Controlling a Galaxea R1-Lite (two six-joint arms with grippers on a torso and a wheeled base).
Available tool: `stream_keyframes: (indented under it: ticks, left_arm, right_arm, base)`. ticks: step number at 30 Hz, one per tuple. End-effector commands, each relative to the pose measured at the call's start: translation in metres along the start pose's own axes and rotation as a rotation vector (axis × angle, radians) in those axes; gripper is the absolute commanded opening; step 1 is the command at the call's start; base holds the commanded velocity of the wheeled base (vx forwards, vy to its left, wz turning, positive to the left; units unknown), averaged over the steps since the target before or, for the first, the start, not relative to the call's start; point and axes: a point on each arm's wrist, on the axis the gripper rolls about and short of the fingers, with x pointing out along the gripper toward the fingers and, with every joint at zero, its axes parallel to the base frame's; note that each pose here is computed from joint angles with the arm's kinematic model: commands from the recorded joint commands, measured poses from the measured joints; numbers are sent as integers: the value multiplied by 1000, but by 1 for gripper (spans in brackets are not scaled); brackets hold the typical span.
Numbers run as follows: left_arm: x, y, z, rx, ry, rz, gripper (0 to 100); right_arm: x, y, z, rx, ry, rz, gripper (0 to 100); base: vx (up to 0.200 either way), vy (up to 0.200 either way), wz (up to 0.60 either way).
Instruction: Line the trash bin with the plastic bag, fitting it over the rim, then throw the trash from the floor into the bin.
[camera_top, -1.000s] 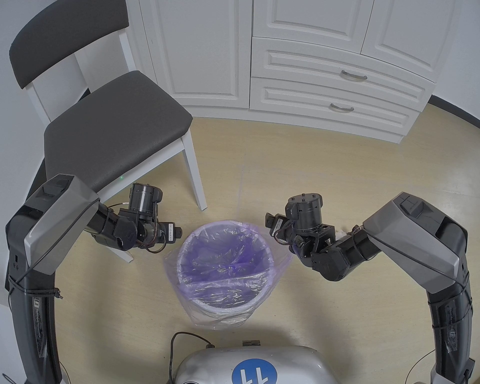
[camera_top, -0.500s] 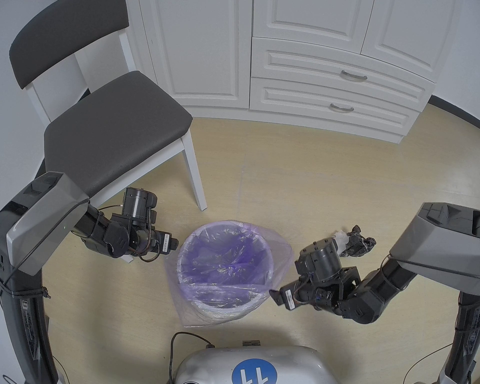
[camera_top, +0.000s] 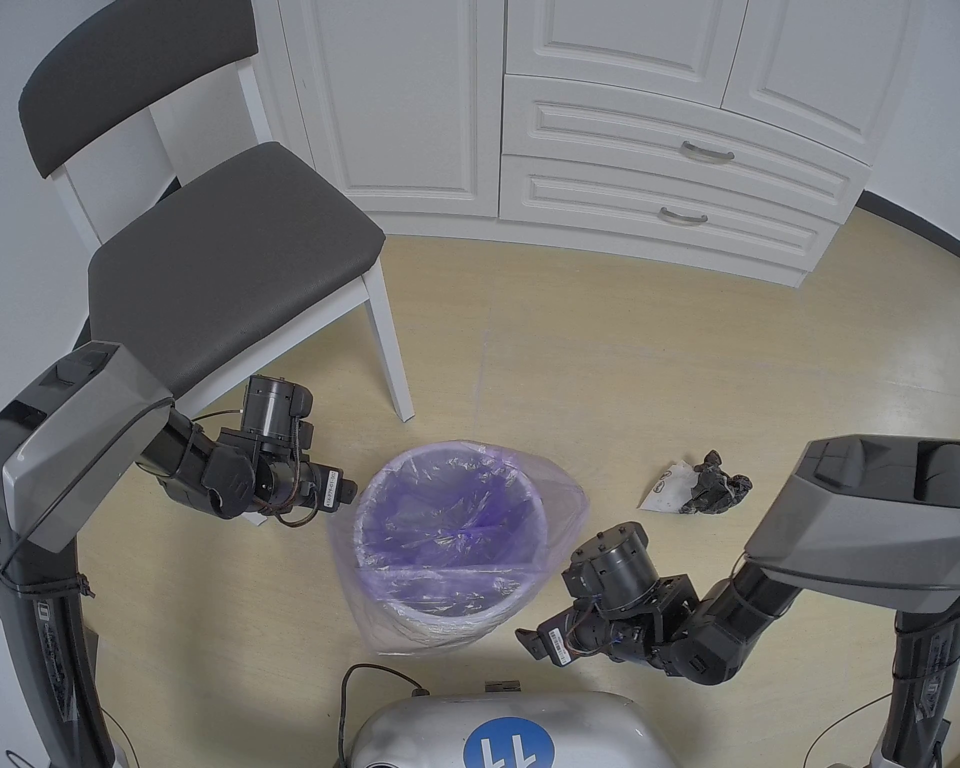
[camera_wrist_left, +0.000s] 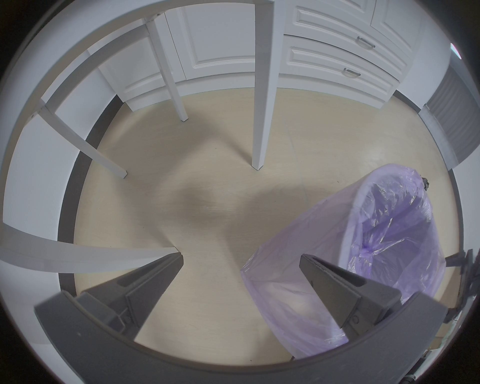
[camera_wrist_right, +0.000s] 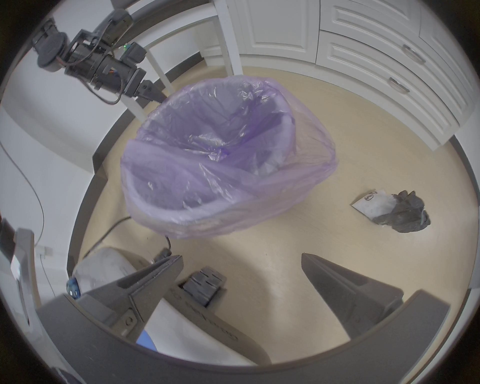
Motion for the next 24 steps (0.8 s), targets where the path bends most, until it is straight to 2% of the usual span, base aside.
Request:
stream_keyframes:
  ticks: [1, 3, 4, 8, 15, 24]
  left_arm:
    - [-2, 1, 3, -4, -12, 1, 100]
    - [-3, 1, 3, -6, -14, 1, 100]
    - [-3, 1, 4, -7, -17, 2, 100]
    - [-3, 2, 4, -8, -17, 3, 100]
    - [-5, 0, 1, -2, -7, -2, 100]
    - [-13, -4, 2, 2, -16, -15, 100]
  right_arm:
    - [35, 7, -4, 80, -19, -7, 100]
    - [39, 5, 1, 111, -35, -11, 100]
    - [45, -3, 11, 170, -71, -38, 100]
    - [50, -31, 32, 247, -142, -121, 100]
    - [57, -78, 46, 322, -195, -211, 100]
    - [70, -98, 58, 377, -249, -241, 100]
  base:
    - [0, 0, 0]
    - [0, 0, 0]
    - [0, 0, 0]
    - [0, 0, 0]
    - [0, 0, 0]
    - [0, 0, 0]
